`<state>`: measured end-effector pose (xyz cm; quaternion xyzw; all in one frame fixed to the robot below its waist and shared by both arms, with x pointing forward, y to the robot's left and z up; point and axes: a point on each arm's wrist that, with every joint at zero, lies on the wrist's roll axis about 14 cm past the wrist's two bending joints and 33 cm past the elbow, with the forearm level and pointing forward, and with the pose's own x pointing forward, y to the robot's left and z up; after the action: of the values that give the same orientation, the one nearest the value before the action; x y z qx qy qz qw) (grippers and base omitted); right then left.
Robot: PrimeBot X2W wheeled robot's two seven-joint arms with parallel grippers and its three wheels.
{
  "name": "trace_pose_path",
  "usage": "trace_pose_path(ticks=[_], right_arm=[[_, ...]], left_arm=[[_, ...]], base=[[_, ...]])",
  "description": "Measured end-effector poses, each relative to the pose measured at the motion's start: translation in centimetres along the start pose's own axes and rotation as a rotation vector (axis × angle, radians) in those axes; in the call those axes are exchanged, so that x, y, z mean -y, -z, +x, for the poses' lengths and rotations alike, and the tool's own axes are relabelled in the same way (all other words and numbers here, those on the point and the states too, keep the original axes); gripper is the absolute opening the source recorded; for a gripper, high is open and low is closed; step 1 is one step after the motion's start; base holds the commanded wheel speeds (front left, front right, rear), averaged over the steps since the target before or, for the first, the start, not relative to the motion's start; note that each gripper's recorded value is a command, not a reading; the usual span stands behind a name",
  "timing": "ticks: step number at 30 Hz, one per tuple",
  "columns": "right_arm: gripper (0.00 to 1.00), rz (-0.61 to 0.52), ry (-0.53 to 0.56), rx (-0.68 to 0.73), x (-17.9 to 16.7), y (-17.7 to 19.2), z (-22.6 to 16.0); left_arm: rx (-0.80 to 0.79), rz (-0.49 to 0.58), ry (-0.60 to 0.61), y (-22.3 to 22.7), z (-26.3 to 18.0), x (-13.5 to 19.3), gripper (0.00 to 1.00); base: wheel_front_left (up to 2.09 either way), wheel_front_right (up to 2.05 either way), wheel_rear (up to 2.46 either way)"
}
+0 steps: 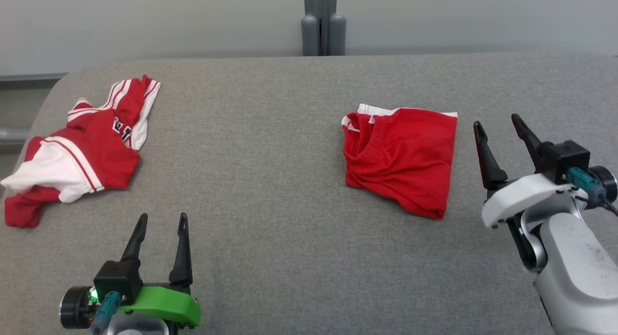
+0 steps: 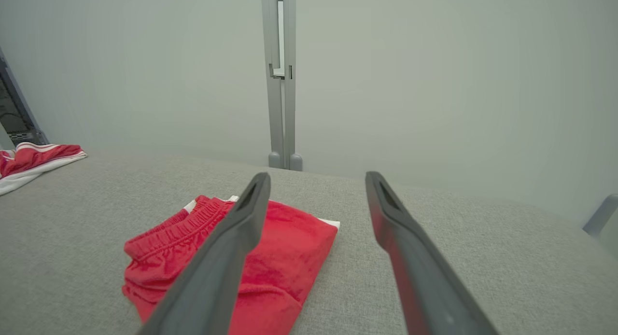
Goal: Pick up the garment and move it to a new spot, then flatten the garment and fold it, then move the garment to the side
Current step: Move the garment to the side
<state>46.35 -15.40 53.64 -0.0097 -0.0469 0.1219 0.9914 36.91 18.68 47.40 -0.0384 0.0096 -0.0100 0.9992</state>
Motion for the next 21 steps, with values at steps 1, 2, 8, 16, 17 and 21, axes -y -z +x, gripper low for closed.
trace_pose_path(ticks=[1,2,8,16,17,21], right_arm=[[1.00,-0.006,-0.007,-0.016,0.0,0.4,0.6],[1.00,-0.011,-0.011,-0.030,0.0,0.8,1.1],[1.00,0.001,-0.002,-0.153,0.8,4.9,3.7],[1.00,0.090,0.009,-0.332,-0.3,11.8,4.2],[1.00,0.109,0.007,-0.352,-0.8,12.6,4.1],[1.00,0.179,0.016,-0.424,-2.3,15.4,3.3]], left_arm=[[-0.002,-0.001,-0.002,0.1,0.1,-0.1,1.00],[-0.005,-0.002,-0.004,0.2,0.2,-0.1,1.00],[-0.029,-0.004,-0.013,0.9,1.1,-0.4,1.00],[-0.057,0.000,-0.027,1.9,2.1,-0.9,1.00],[-0.059,0.001,-0.028,2.0,2.2,-1.0,1.00],[-0.075,0.000,-0.040,2.5,2.4,-1.3,1.00]], base=[[0.00,0.00,0.00],[0.00,0.00,0.00],[0.00,0.00,0.00],[0.00,0.00,0.00],[0.00,0.00,0.00],[0.00,0.00,0.00]])
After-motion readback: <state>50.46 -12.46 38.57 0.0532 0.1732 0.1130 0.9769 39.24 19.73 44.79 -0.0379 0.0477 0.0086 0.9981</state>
